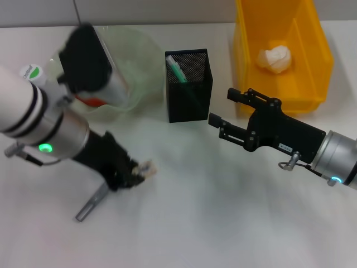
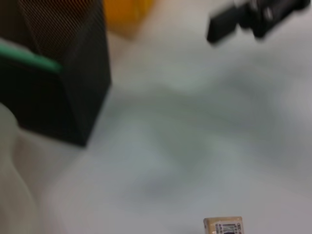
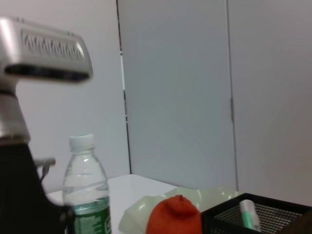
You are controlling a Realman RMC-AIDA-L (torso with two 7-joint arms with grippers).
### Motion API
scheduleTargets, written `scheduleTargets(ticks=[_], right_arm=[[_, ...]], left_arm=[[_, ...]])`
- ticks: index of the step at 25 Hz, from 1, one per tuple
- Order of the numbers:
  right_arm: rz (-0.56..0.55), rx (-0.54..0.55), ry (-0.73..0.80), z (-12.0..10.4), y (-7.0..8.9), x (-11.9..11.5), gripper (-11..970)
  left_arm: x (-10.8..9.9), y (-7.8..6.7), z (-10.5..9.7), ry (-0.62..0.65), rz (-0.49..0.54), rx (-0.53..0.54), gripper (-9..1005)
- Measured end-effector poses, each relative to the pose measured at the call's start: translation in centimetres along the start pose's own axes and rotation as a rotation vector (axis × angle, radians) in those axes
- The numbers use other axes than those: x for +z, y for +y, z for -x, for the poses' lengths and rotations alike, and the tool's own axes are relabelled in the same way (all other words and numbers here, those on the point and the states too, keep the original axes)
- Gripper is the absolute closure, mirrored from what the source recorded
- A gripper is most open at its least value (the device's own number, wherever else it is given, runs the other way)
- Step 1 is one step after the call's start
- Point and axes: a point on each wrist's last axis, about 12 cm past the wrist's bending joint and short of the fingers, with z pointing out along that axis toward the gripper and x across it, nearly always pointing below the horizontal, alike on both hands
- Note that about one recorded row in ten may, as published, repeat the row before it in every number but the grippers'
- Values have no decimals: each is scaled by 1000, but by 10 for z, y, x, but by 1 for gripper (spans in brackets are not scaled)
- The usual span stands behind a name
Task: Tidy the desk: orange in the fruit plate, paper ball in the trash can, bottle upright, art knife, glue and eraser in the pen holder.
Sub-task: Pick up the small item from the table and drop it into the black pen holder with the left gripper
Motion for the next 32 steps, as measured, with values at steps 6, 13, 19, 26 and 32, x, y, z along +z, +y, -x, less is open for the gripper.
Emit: scheduleTargets(ticks=[6,13,19,26,32], right_arm=[[-26,17,-3,-3,0,-6,230],[-34,52,17,-11,6,-11,230],[-41,82,31,-18,11,-16,230],[-31,114,19,-22,19,-22,229],[-20,122,15,-23,22,-24,230]], left_arm=[[-24,17,14,-178,60,-16,700],[-32,33,38,-278,161,5,686],[-35,32,56,-345,165,31,674],[-34,33,66,-381,184,21,660],[-31,39,76,-400,215,-6,649]])
